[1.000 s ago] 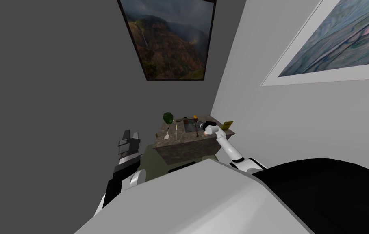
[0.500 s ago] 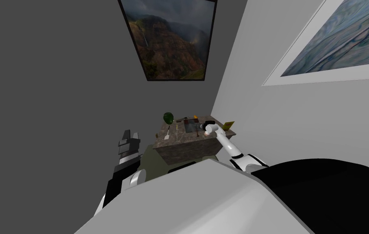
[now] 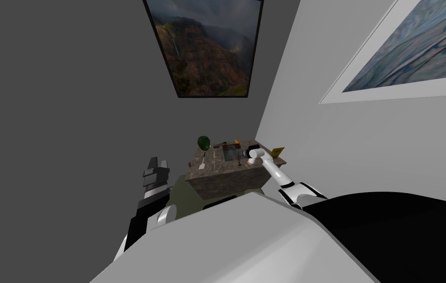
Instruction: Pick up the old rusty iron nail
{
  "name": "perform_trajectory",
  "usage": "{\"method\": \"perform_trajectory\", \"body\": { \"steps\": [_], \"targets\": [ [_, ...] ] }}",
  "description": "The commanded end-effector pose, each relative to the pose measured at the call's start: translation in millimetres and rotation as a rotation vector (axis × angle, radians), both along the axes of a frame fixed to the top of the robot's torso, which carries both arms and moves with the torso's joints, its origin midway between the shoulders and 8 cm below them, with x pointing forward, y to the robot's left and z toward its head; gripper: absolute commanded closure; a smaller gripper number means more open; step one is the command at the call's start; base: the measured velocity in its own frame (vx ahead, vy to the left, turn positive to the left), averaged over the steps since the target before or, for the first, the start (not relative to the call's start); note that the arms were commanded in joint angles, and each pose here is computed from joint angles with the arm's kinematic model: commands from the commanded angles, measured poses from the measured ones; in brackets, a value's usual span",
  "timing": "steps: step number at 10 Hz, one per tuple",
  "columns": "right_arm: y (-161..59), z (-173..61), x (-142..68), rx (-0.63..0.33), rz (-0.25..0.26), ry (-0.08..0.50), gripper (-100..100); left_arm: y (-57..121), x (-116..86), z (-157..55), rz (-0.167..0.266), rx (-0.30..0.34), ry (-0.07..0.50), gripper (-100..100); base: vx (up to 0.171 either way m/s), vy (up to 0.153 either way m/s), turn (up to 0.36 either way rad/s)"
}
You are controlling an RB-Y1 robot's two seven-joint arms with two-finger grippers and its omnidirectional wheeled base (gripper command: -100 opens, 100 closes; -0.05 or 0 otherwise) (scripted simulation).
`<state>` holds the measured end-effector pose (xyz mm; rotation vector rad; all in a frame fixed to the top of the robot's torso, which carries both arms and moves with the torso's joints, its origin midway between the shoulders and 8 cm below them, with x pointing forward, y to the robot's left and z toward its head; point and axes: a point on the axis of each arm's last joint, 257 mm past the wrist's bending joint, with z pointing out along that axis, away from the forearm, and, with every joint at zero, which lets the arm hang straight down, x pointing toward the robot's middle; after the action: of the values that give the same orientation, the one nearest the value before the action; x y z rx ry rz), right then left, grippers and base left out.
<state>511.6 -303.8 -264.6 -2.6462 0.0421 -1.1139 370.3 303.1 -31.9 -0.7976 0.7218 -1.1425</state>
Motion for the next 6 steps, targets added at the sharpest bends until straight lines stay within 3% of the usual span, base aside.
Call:
{"method": "perform_trajectory", "body": {
  "steps": [1,2,3,4,6],
  "targets": [
    [-7.6,-12.2,-6.4,0.03,-0.036,0.079,-100,0.0,0.0,0.0,0.0,0.0,0.0,0,0.018,0.009,0.006],
    [-7.6,-14.4,-8.8,0.033,-0.039,0.093,-100,0.0,0.0,0.0,0.0,0.0,0.0,0,0.017,0.009,0.003],
    [-14.8,-21.8,-14.3,0.055,-0.071,0.152,-100,0.0,0.0,0.0,0.0,0.0,0.0,0,0.022,0.01,0.006],
    [-14.8,-22.7,-15.4,0.055,-0.071,0.158,-100,0.0,0.0,0.0,0.0,0.0,0.0,0,0.019,0.01,0.004],
    [-27.9,-34.3,-26.4,0.089,-0.129,0.259,-100,0.0,0.0,0.0,0.0,0.0,0.0,0,0.021,0.02,0.012]
  ]
}}
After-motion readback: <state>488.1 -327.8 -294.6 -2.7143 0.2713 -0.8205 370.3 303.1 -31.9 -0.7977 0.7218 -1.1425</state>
